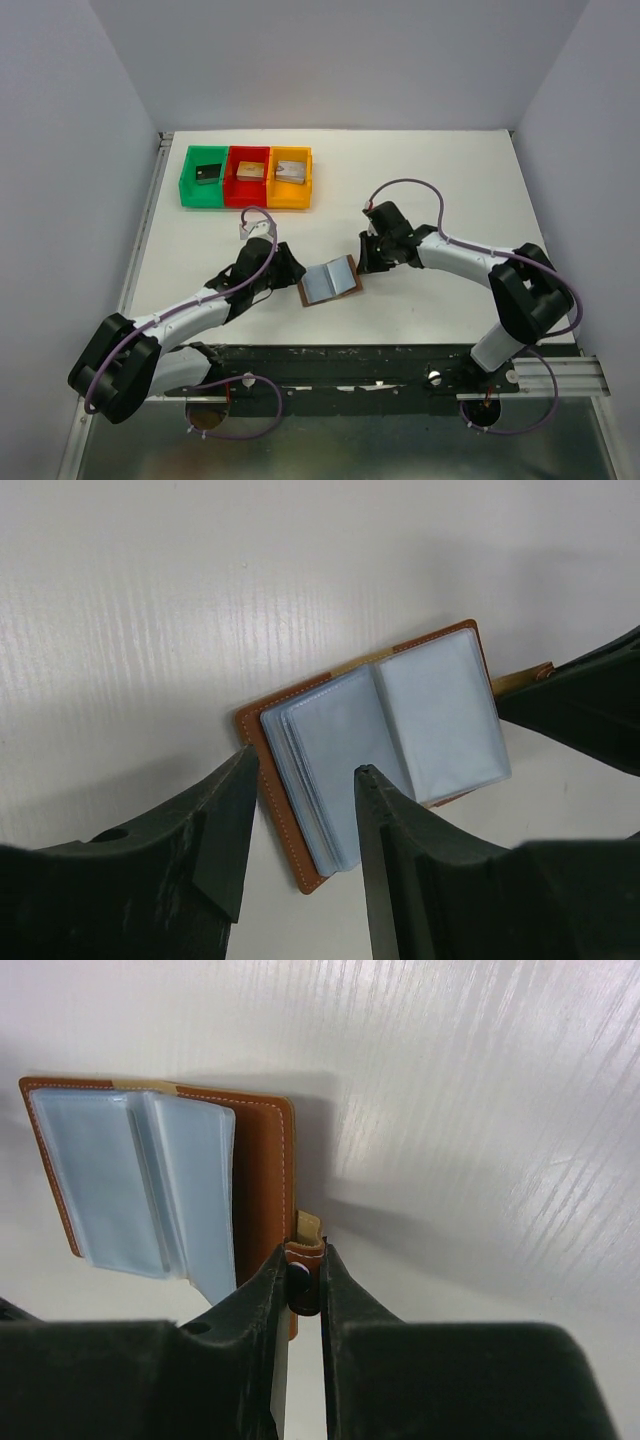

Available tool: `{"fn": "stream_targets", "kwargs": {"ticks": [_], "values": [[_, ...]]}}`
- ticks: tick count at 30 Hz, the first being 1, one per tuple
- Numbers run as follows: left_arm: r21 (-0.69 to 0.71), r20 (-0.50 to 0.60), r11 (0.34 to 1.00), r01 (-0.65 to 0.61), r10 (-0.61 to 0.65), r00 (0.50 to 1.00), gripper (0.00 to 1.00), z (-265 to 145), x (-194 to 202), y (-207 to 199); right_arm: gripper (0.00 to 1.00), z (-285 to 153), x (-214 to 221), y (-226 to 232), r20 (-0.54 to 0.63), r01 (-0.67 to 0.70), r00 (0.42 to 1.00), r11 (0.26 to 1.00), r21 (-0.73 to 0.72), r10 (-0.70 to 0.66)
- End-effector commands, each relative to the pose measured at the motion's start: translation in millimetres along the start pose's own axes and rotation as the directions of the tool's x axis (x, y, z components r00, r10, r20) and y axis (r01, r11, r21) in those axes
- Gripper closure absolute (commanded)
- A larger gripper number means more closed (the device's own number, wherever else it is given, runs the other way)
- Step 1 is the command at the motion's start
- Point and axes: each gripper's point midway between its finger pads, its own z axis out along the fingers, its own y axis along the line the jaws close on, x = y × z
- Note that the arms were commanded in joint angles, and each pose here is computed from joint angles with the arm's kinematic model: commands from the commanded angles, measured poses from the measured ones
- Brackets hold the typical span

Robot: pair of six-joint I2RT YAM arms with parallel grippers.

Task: Take the credit cards out of the card holder
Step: Remove the credit card from the card holder.

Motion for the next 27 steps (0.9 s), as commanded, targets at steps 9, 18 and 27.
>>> {"fn": "stream_targets", "kwargs": {"ticks": [9, 18, 27], "values": [[0.080, -0.020, 0.995, 0.053, -0.052, 0.998, 0.58, 0.7, 12.5, -9.4, 1.00, -16.8, 20.1, 12.4, 0.025, -0.101, 0.994, 0.988, -0.120, 0.104], [0.124, -0.057, 0.990, 0.059, -0.052, 0.997, 0.43, -1.8, 19.1, -17.1, 1.00, -14.0, 35.5, 12.6, 0.024, -0.172, 0.984, 0.972, -0.162, 0.178], [0.170, -0.126, 0.985, 0.037, -0.016, 0.992, 0.42, -1.1, 29.5, -25.5, 1.00, -14.0, 37.5, 13.8, 0.025, -0.175, 0.983, 0.969, -0.177, 0.182]]}}
